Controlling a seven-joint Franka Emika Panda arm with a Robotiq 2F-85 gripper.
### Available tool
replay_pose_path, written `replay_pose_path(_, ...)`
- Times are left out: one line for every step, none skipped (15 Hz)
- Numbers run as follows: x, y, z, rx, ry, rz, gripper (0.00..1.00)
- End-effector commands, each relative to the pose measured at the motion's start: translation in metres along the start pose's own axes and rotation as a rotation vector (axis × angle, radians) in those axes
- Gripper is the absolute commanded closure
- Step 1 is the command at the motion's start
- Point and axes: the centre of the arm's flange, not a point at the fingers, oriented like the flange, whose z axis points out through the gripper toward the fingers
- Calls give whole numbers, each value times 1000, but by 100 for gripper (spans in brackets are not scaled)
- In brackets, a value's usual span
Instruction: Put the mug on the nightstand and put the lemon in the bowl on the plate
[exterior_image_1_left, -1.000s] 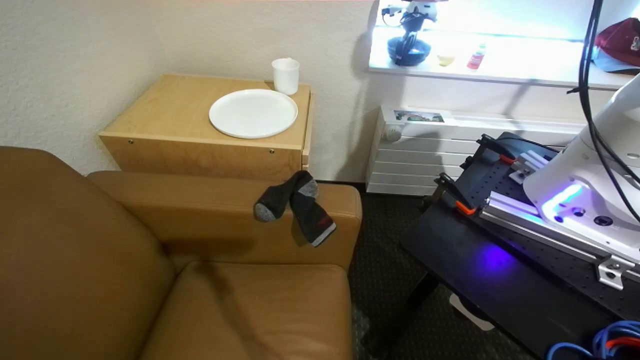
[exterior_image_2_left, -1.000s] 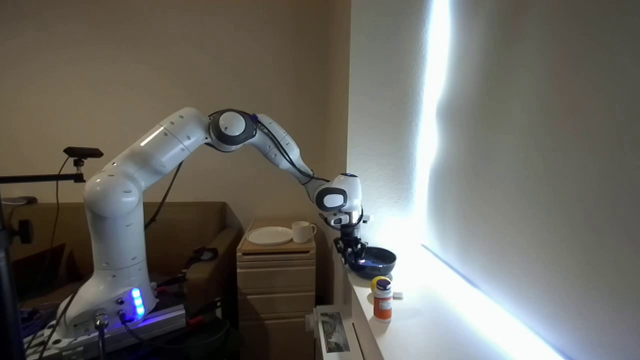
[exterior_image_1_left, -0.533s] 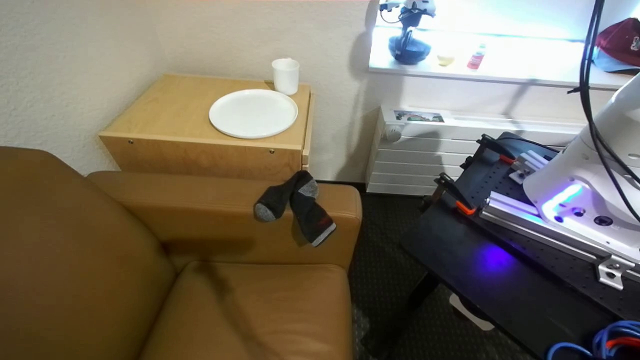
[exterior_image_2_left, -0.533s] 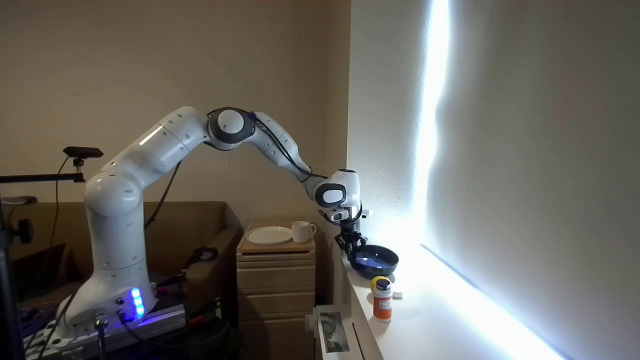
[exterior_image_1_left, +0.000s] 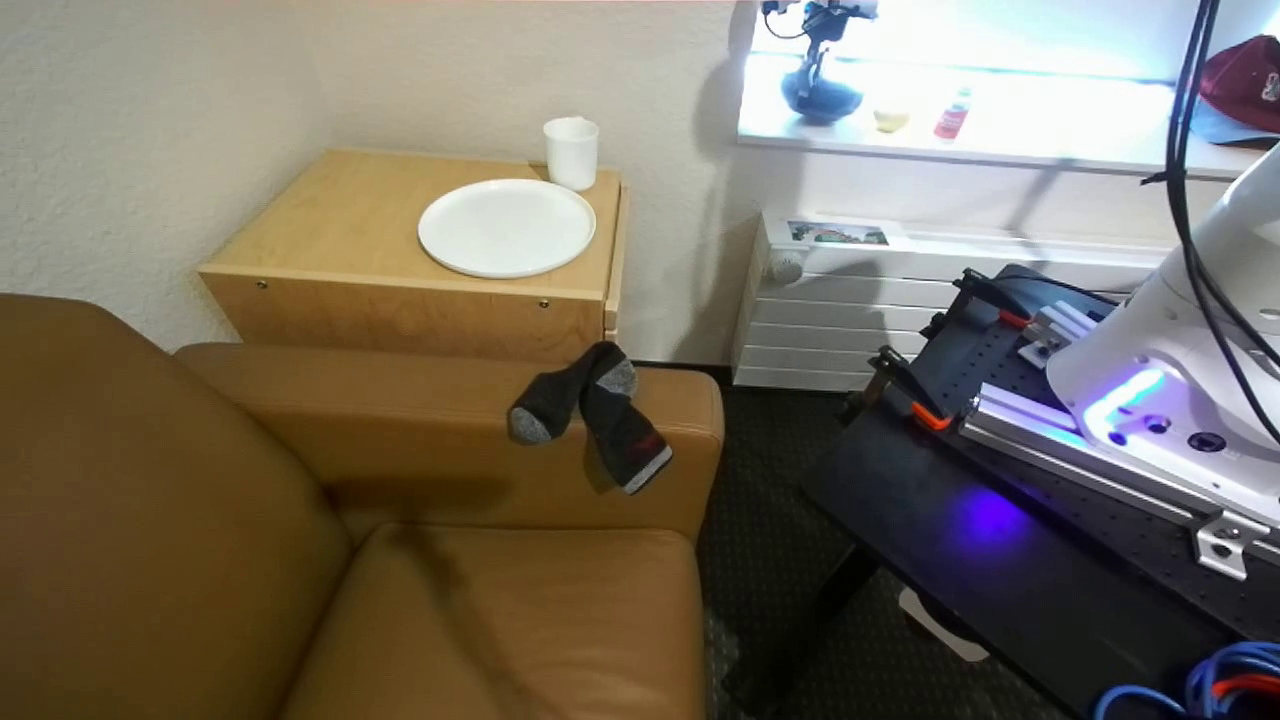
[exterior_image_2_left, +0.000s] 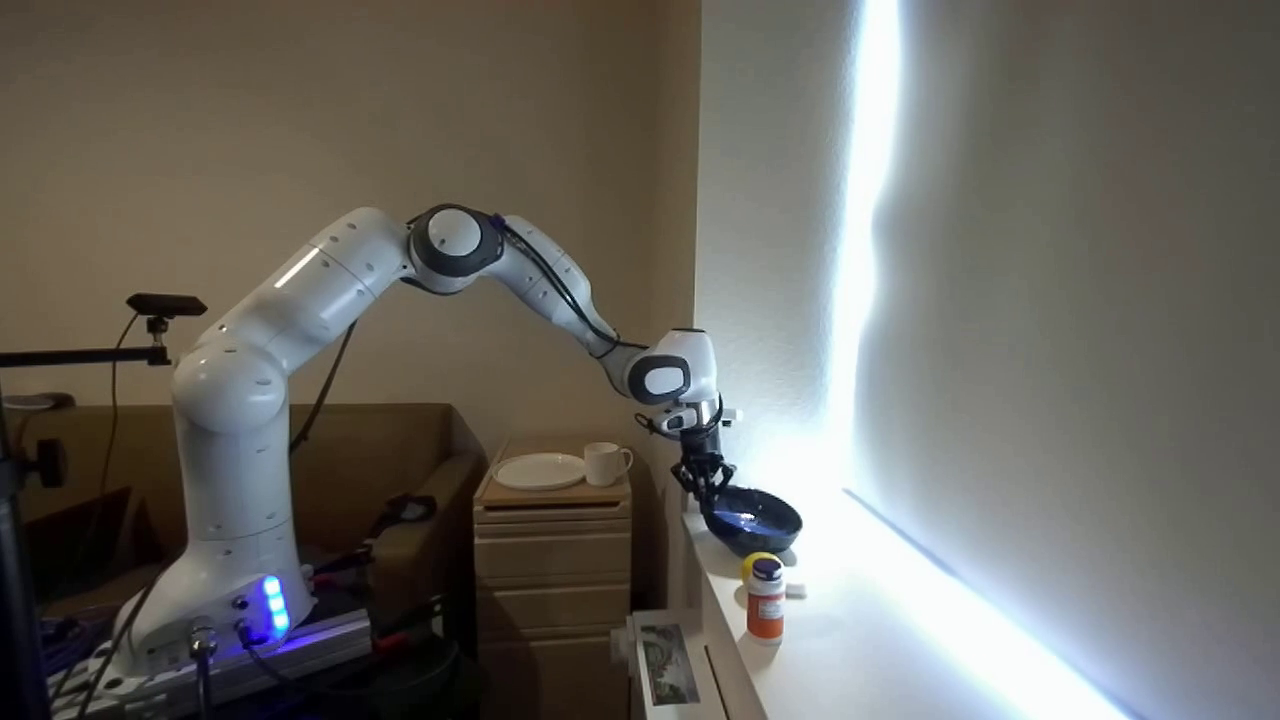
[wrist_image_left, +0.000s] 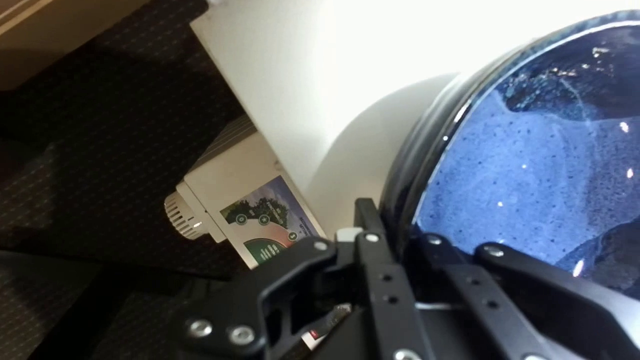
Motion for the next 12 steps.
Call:
replay_pose_path(30,10,-32,68,-4,-13,98)
replay_pose_path(35,12,-38,88,-5,-18,98)
replay_pose_path(41,16,-44,113,-15,-30,98)
replay_pose_path(44,20,-52,140,-29,-51,98)
replay_pose_path(46,26,-59,174,-41,-76,98)
replay_pose_path(47,33,-66,195,-50,-105,98)
replay_pose_path(47,44,-72,210,-65,-145,98)
replay_pose_path(46,55,-77,220,-70,-180,98)
replay_pose_path(44,72,-82,216,-80,-232,98)
replay_pose_path(43,87,-84,220,-80,-275,98)
replay_pose_path(42,106,-90,222,-81,-330,98)
replay_pose_path(42,122,-92,225,-76,-375,98)
